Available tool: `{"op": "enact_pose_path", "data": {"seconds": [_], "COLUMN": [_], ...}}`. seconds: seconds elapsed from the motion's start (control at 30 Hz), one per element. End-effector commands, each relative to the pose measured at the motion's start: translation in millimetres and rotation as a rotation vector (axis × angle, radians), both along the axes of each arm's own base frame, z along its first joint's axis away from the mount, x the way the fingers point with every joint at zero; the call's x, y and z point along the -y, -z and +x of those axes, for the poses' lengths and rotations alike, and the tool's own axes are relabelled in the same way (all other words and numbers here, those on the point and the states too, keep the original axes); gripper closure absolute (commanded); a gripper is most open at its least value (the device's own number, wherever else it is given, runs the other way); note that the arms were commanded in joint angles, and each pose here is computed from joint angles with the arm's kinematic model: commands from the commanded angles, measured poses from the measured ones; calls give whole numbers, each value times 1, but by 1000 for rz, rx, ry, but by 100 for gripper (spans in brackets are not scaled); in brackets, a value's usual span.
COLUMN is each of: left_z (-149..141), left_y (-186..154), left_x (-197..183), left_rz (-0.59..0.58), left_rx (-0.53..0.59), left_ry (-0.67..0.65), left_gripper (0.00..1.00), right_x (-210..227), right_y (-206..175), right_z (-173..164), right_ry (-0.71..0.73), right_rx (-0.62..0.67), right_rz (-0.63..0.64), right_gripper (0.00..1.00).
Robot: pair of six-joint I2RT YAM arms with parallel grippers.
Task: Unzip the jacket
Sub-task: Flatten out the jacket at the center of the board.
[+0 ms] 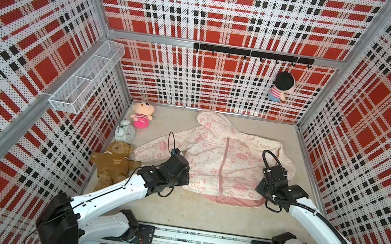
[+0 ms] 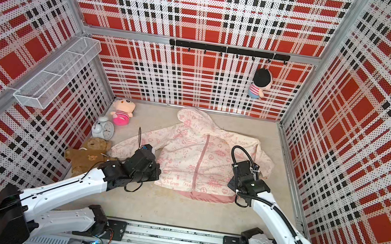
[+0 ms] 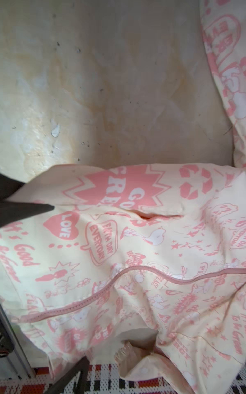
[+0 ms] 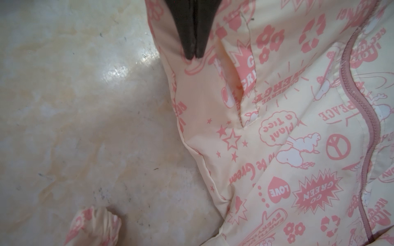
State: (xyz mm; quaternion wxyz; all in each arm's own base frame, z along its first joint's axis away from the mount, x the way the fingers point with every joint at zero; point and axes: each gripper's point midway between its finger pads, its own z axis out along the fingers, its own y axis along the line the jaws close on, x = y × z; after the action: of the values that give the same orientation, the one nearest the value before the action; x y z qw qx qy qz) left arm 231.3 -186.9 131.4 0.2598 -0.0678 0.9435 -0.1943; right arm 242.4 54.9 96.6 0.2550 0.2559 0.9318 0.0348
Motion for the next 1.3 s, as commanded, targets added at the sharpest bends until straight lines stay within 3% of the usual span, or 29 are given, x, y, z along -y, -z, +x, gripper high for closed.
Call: {"op": "enact_pose_path", "data": {"seconds": [0.0, 0.13, 0.2, 0.3, 0.4, 0.5, 0.63, 0.8, 0.97, 1.13, 1.27], "left_z": [0, 12, 14, 18, 21, 23, 30, 45, 46, 34, 21], "left_y": [-18, -19, -15, -22, -38, -49, -49, -36, 9, 62, 95], "left_x": [-39, -52, -58, -66, -67, -69, -60, -23, 1, 11, 16], "left_rz": [170, 244, 296, 307, 263, 230, 183, 33, -54, 14, 68], "left_rx": [13, 9, 6, 39, 105, 157, 190, 193, 108, -9, -95], "left_ry": [-10, 5, -1, -52, -90, -113, -114, -70, -44, -6, 28], "left_gripper": [89, 45, 35, 27, 20, 17, 19, 40, 37, 37, 47], "right_x": [31, 25, 13, -3, -6, 4, 17, 8, -3, -14, -12], "right_y": [-16, -9, 7, 25, 28, 5, -45, -62, -26, 26, 55], "right_z": [6, 8, -2, -14, -22, -19, 0, 44, 70, 66, 51], "right_ry": [52, 0, -23, -42, -40, -28, -20, -118, -208, -234, -197], "right_rx": [8, -59, -81, -76, -66, -25, 78, 142, 88, -22, -81], "right_rz": [-194, -214, -161, -70, -42, -95, -192, -129, -64, -16, 7], "right_gripper": [100, 100, 96, 57, 34, 21, 16, 27, 55, 72, 83]}}
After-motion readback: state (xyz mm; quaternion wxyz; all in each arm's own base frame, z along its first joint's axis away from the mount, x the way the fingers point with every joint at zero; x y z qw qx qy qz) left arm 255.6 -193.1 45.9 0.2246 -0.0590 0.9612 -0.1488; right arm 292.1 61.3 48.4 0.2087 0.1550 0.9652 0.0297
